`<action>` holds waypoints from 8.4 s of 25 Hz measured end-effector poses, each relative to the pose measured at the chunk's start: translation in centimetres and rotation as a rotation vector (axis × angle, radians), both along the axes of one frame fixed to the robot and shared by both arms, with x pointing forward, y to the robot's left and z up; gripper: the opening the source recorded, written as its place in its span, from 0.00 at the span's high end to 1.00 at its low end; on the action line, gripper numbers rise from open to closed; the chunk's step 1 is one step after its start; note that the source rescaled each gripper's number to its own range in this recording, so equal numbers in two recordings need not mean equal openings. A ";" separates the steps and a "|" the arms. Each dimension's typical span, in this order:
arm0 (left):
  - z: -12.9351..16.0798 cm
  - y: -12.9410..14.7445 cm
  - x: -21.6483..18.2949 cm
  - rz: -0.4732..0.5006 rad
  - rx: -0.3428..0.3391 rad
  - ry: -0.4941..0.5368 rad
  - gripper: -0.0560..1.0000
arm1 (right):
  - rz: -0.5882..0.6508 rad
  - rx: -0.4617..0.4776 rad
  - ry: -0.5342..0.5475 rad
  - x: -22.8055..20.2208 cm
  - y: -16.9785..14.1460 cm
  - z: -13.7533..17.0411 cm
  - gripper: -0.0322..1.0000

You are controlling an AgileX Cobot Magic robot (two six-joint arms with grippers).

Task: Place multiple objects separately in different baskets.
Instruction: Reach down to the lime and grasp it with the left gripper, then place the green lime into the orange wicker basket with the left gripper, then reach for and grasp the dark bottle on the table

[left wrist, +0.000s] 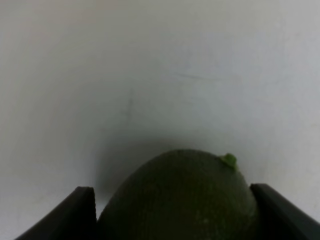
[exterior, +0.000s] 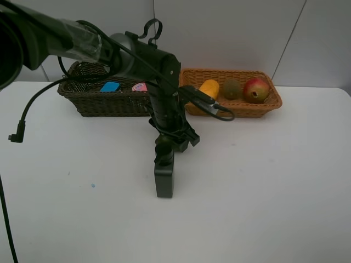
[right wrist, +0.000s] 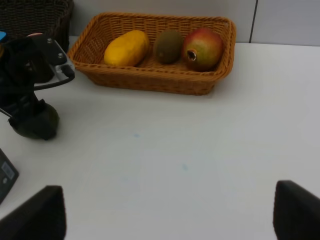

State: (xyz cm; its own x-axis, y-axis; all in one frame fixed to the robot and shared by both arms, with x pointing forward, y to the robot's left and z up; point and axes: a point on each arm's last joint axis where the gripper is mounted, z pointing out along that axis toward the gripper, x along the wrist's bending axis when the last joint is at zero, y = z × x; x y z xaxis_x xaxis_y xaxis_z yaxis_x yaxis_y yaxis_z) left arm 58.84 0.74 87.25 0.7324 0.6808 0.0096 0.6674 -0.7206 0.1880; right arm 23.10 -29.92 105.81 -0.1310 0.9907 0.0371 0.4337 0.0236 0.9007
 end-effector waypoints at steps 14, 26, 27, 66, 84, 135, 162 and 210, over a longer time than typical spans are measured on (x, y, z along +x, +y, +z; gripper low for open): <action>4.7 -0.7 0.8 0.006 -0.017 -0.017 0.39 | 0.000 0.000 0.000 0.0 0.0 0.0 0.00; 10.7 -3.7 2.4 -0.018 -0.174 -0.197 0.39 | -0.003 -0.005 -0.001 0.0 0.0 0.0 0.00; 10.9 -4.0 2.5 -0.021 -0.195 -0.221 0.39 | 0.000 0.000 0.000 0.0 0.0 0.0 0.00; 5.5 -7.6 7.0 0.065 -0.582 -0.595 0.39 | -0.003 -0.005 -0.001 0.0 0.0 0.0 0.00; 5.6 -6.5 8.1 0.087 -0.578 -0.616 0.01 | 0.000 0.000 0.000 0.0 0.0 0.0 0.00; 16.1 0.0 -0.4 0.531 -0.068 0.000 0.00 | 0.000 0.000 0.000 0.0 0.0 0.0 0.00; 16.3 -0.2 -10.4 0.736 0.010 -0.011 0.00 | 0.000 0.000 0.000 0.0 0.0 0.0 0.00; 5.1 -1.0 -10.1 0.755 0.015 0.076 0.00 | -0.003 -0.005 -0.001 0.0 0.0 0.0 0.00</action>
